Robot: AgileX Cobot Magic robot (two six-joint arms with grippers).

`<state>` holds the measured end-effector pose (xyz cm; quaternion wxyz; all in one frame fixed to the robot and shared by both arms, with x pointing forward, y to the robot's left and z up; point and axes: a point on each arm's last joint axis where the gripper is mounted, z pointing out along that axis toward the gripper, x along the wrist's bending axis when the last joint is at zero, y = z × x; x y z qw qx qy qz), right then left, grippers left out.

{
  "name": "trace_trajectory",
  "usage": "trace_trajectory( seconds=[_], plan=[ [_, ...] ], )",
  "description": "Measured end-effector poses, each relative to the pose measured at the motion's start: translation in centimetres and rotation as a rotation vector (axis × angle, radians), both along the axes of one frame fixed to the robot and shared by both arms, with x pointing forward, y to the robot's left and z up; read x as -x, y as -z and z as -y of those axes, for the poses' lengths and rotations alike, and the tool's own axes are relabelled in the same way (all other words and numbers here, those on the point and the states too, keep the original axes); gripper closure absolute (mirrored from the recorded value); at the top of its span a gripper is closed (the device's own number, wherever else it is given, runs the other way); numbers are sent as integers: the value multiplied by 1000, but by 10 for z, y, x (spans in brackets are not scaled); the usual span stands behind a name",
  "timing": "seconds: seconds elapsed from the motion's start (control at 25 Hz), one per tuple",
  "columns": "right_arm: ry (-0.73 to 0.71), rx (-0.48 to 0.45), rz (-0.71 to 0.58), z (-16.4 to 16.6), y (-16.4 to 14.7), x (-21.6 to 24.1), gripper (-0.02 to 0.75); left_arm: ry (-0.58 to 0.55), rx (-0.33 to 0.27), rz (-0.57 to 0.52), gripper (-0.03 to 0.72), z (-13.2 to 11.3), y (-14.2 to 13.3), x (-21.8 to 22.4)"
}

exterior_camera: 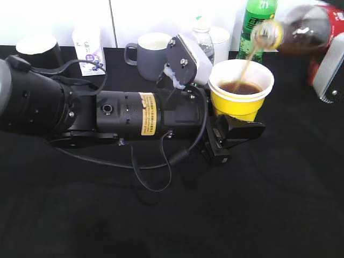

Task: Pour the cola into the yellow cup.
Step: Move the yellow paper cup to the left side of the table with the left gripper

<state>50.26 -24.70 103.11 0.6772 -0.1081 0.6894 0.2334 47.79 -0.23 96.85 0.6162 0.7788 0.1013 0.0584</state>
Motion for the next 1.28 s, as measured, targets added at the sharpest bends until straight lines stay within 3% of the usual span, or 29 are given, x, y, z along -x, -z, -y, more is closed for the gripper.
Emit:
trace_trajectory(
  seconds=[0.12,0.28,0.36,0.4,0.6,0.88,1.04,1.28],
  plan=[
    [-67,-255,-170,-5,2,3,237,-1,0,0,249,0,0,0],
    [-90,-838,-496,-6,1,4,237,-7,0,0,249,-2,0,-2],
    [-91,-1086,-639,-6,1,4,237,-33,0,0,249,-8,0,-10],
    [-92,-1154,-679,-6,1,4,237,-56,-1,0,249,-14,0,-17],
    [-94,-1198,-703,-6,1,4,237,-206,-42,34,249,-62,-5,-57],
    [-99,-1201,-703,-6,0,4,237,-453,-83,-33,249,-147,14,-94],
    [-99,-1201,-703,-6,0,4,237,-511,-107,-15,249,-163,35,-107],
    [-99,-1202,-704,-6,0,4,237,-665,-9,15,249,-170,73,-124]
  ],
)
